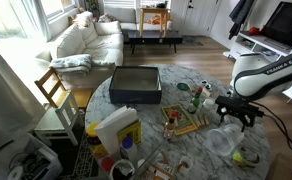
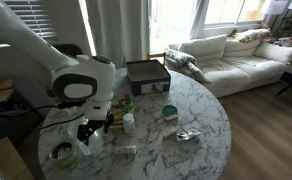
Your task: Turn the transparent bucket upside down, then put it in the transparent box
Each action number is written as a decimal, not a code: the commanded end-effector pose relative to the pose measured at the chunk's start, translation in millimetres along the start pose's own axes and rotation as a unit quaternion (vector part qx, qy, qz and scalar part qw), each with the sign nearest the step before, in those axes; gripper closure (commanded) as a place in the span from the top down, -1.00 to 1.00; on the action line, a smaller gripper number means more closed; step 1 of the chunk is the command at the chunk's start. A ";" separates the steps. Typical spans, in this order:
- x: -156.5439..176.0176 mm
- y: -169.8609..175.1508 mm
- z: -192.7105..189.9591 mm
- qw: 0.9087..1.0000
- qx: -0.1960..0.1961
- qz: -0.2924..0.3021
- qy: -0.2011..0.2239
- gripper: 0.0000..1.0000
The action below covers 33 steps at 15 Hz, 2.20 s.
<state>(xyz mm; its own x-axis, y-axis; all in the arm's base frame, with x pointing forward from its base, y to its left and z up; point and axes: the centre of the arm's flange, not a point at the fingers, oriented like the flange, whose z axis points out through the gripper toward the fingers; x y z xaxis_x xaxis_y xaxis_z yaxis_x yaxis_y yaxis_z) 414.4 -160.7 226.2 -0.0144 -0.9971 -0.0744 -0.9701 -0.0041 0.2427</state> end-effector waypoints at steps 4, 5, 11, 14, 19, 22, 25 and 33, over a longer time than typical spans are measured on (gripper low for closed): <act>-5.8 2.4 16.0 0.999 -0.033 0.033 -0.012 1.00; -6.6 2.6 18.6 0.999 -0.036 0.034 -0.011 1.00; -11.6 -0.4 15.3 0.999 -0.014 0.035 -0.013 0.31; -17.5 2.4 -6.8 1.000 0.006 0.016 -0.006 0.06; -44.0 5.1 -53.2 0.997 0.045 -0.059 0.019 -0.82; -49.7 10.1 -52.8 0.995 0.046 -0.085 0.035 -0.22; -38.7 22.6 -40.2 0.994 0.042 -0.087 0.051 0.06; -24.5 29.4 1.5 0.997 0.067 -0.041 0.006 1.00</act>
<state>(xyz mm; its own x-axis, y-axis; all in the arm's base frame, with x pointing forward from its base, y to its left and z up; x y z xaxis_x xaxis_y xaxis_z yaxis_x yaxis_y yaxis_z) 395.0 -133.6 250.7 0.0940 -0.9947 -0.0416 -0.9865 -0.0987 0.1307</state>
